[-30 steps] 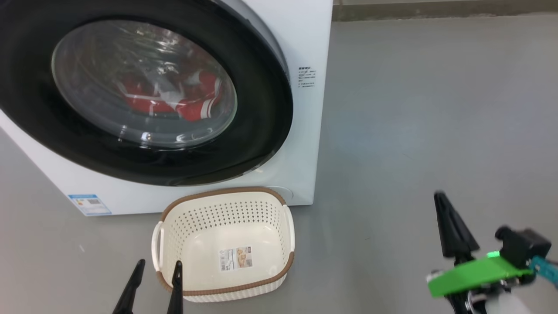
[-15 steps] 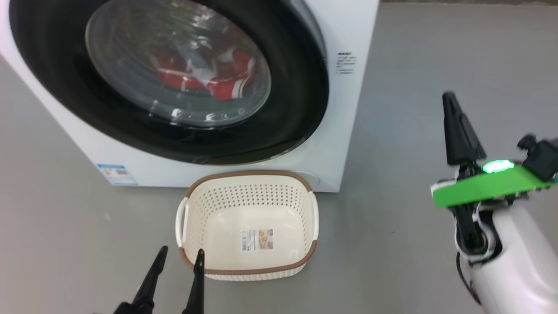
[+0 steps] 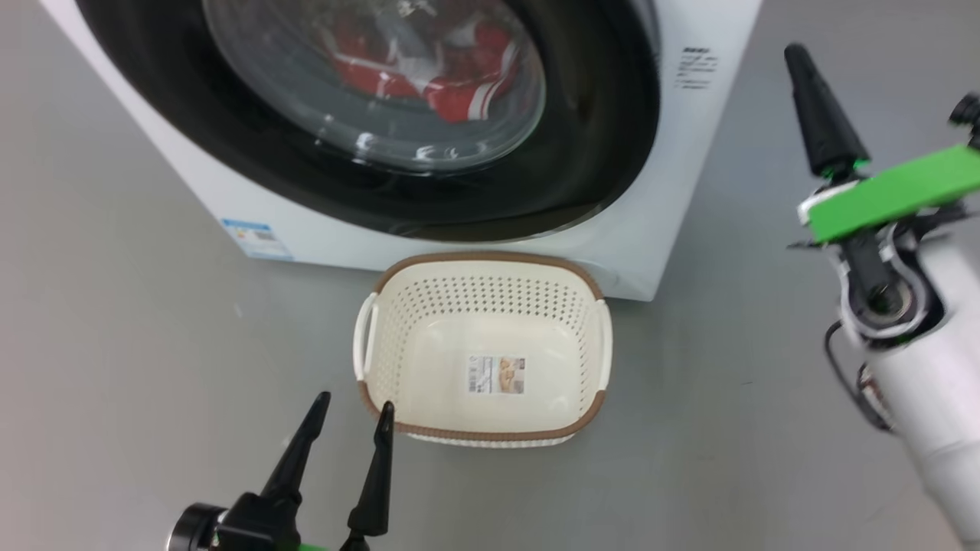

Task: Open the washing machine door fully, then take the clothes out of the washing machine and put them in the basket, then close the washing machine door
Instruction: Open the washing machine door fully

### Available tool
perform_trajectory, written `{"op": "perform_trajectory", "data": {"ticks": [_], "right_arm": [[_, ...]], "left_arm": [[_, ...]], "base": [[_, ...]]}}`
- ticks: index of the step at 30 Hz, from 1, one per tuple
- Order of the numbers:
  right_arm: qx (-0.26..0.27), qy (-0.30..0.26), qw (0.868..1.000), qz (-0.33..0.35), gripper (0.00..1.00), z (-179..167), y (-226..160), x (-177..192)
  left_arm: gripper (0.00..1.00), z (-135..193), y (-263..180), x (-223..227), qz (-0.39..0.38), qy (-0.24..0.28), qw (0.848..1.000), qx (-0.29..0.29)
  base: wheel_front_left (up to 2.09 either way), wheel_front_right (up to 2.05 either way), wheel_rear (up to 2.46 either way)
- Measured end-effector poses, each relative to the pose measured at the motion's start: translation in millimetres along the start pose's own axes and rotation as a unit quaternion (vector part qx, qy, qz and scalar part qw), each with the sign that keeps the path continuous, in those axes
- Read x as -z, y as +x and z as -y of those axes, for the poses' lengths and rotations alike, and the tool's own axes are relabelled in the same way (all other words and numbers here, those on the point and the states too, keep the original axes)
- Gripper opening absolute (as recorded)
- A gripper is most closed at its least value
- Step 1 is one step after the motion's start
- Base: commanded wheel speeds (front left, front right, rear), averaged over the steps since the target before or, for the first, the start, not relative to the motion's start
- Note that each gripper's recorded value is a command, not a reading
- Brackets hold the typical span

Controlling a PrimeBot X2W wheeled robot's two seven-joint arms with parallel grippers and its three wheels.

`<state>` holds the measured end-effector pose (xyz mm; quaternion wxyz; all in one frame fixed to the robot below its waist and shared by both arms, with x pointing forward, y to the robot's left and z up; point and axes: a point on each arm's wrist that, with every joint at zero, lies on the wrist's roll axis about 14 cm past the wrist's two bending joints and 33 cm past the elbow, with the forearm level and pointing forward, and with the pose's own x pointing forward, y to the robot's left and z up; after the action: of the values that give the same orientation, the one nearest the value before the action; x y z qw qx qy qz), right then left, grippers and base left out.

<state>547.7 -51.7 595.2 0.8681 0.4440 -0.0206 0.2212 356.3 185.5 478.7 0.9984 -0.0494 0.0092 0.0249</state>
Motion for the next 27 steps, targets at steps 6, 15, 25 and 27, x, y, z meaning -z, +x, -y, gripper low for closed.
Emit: {"op": "perform_trajectory", "data": {"ticks": [6, 15, 25, 27], "right_arm": [[-0.007, 0.037, 0.996, -0.078, 0.0, 2.7, 24.3, 20.0], [-0.015, 0.113, 0.976, -0.183, 0.0, 2.9, 46.0, 54.8], [-0.012, 0.189, 0.95, -0.249, 0.0, 13.7, 65.8, 70.2], [-0.013, 0.198, 0.946, -0.257, 0.0, 14.8, 70.8, 71.3]], "left_arm": [[1.0, -7.2, 1.7, 2.8, -0.006, 0.006, 1.0, -0.011], [1.0, -9.4, 3.5, 10.3, -0.02, 0.002, 1.0, -0.017], [1.0, -12.7, 7.5, 18.1, -0.033, -0.003, 0.999, -0.027], [1.0, -13.1, 10.1, 17.8, -0.033, -0.002, 0.999, -0.027]], "base": [[0.0, 0.0, 0.0], [0.0, 0.0, 0.0], [0.0, 0.0, 0.0], [0.0, 0.0, 0.0]]}}
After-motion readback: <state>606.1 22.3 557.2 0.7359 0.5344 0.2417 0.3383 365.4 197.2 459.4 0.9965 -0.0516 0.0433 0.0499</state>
